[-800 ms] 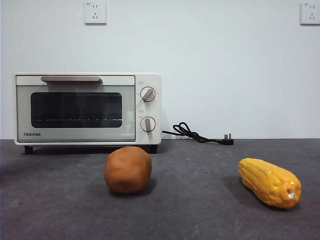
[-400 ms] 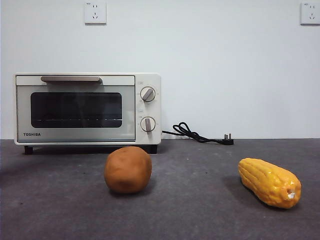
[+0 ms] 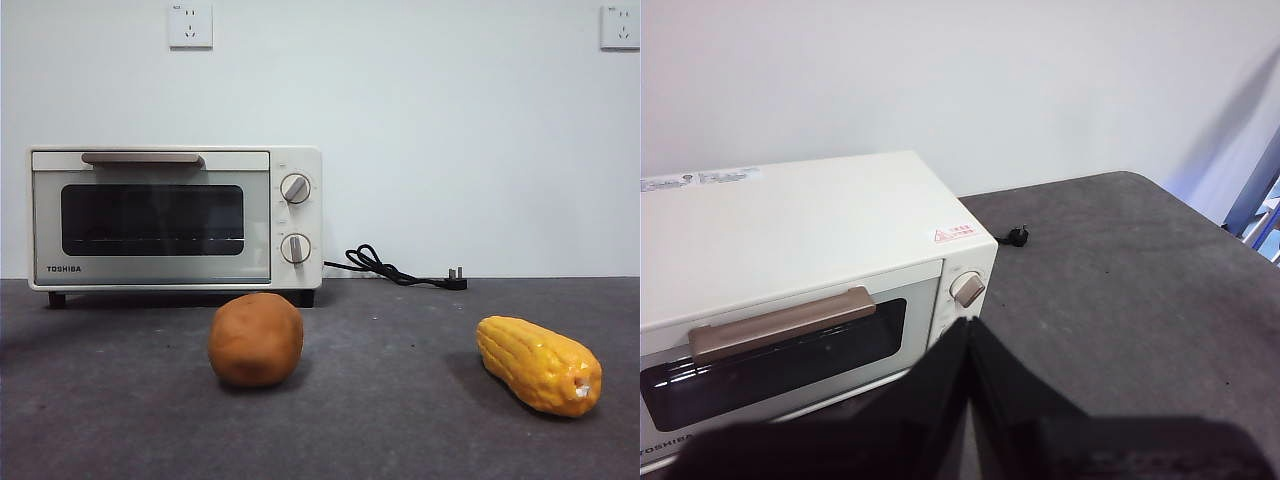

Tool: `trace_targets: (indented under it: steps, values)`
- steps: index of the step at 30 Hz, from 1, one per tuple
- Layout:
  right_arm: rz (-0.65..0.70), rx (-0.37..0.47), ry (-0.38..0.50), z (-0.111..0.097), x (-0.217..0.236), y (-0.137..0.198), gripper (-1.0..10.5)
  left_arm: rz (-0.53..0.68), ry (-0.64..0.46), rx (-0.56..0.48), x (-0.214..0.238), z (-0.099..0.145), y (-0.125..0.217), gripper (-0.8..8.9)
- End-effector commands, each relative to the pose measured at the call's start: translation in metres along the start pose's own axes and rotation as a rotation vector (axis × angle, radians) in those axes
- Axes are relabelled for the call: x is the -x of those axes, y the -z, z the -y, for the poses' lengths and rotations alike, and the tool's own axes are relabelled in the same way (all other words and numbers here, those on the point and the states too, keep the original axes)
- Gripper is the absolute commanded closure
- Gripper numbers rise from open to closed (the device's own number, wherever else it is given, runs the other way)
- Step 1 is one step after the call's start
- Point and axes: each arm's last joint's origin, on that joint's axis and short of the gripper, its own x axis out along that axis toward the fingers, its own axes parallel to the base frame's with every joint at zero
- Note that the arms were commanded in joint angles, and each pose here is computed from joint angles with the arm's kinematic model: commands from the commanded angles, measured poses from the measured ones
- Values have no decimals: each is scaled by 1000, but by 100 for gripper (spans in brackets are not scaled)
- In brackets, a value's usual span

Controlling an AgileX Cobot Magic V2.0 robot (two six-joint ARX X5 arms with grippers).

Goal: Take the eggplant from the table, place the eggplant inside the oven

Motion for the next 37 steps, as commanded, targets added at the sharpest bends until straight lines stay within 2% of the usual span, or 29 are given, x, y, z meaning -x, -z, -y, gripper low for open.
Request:
trace_targets:
  steps: [1, 4, 6, 11, 19, 29, 37]
  values:
    - [1, 13, -45, -3, 0, -1, 738, -3, 3, -18, -1, 0, 0, 819]
    - [-3, 4, -72, -4, -1, -1, 505, -7, 3, -25, -3, -1, 1, 819]
    - [-7, -15, -80, -5, -1, -1, 433, -11, 2, -35, -4, -1, 1, 819]
    - [-42, -38, -168, -8, -3, 2, 433, -17, 2, -39, -8, -3, 1, 819]
    - [-85, -58, -252, -14, -6, 6, 433, -54, -16, -50, -30, -15, 4, 819]
    - [-164, -62, -333, -24, -9, 14, 438, -132, -112, -5, -86, -59, 19, 819]
    - [-186, -48, -340, -24, -12, 15, 438, -176, -141, 25, -133, -94, 39, 819]
